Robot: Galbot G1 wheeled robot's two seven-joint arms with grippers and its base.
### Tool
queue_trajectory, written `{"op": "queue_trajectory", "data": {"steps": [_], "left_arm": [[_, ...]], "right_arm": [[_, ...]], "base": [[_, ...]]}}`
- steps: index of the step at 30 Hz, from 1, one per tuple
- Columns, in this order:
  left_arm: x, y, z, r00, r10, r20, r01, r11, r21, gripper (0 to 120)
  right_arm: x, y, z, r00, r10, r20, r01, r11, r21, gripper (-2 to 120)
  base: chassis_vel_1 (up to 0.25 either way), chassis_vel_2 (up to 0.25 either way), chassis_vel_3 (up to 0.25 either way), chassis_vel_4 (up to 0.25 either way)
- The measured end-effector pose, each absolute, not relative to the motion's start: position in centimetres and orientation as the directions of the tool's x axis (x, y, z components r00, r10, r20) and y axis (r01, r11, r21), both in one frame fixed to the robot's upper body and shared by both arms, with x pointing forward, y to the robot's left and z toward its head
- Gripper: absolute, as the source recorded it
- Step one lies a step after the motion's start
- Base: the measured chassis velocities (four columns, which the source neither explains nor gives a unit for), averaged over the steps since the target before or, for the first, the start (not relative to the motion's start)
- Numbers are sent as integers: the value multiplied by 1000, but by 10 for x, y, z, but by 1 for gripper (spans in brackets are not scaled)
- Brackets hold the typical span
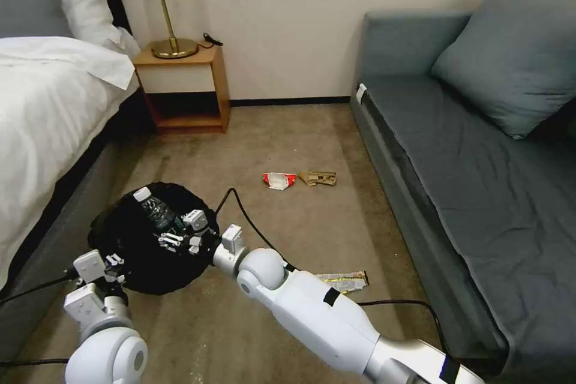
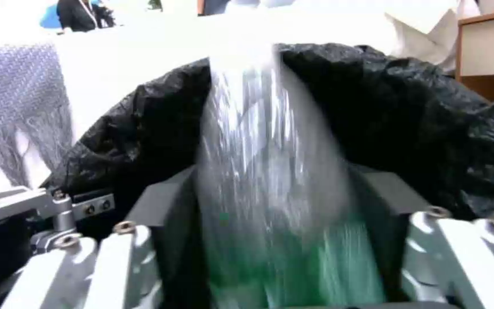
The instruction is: Pick up the trash bin, then pick up the garbage on the floor and place it into the trash bin.
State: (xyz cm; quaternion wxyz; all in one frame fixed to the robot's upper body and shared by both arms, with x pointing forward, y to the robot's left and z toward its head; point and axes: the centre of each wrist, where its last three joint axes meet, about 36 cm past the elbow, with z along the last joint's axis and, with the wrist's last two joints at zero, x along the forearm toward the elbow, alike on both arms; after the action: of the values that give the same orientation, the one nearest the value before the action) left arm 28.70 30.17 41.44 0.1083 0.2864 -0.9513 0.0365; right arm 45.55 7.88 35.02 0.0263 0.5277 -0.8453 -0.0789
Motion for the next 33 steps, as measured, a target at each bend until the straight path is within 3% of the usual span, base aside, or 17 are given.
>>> {"op": "queue_trajectory", "data": {"steps": [2,3,8,14,23,25,33], "left_arm": [[287,302,414,-813,-537,227,-553,833,-7,3],[288,302,413,-812,-537,228,-553,833,-7,3],[289,302,412,-812,-537,229,-553,833,-6,3],[290,307,412,-811,-540,224,-553,833,4,3],[286,319,415,-805,-552,218,-562,827,21,3],[285,322,416,-803,-556,214,-564,825,27,3],[283,321,413,-801,-561,210,-569,822,23,3]], "right_arm": [[455,79,350,-442,-896,-39,-888,431,161,69],[454,75,350,-440,-897,-34,-889,430,157,80],[451,70,351,-446,-894,-34,-887,437,148,98],[460,50,362,-457,-889,-21,-885,452,115,100],[499,-65,365,-436,-876,208,-890,453,43,100],[506,-114,349,-450,-836,314,-880,475,0,100],[505,-210,278,-470,-707,528,-845,534,-37,100]], "base": [[0,0,0,0],[0,0,0,0],[0,0,0,0],[0,0,0,0],[0,0,0,0],[0,0,0,0],[0,0,0,0]]}}
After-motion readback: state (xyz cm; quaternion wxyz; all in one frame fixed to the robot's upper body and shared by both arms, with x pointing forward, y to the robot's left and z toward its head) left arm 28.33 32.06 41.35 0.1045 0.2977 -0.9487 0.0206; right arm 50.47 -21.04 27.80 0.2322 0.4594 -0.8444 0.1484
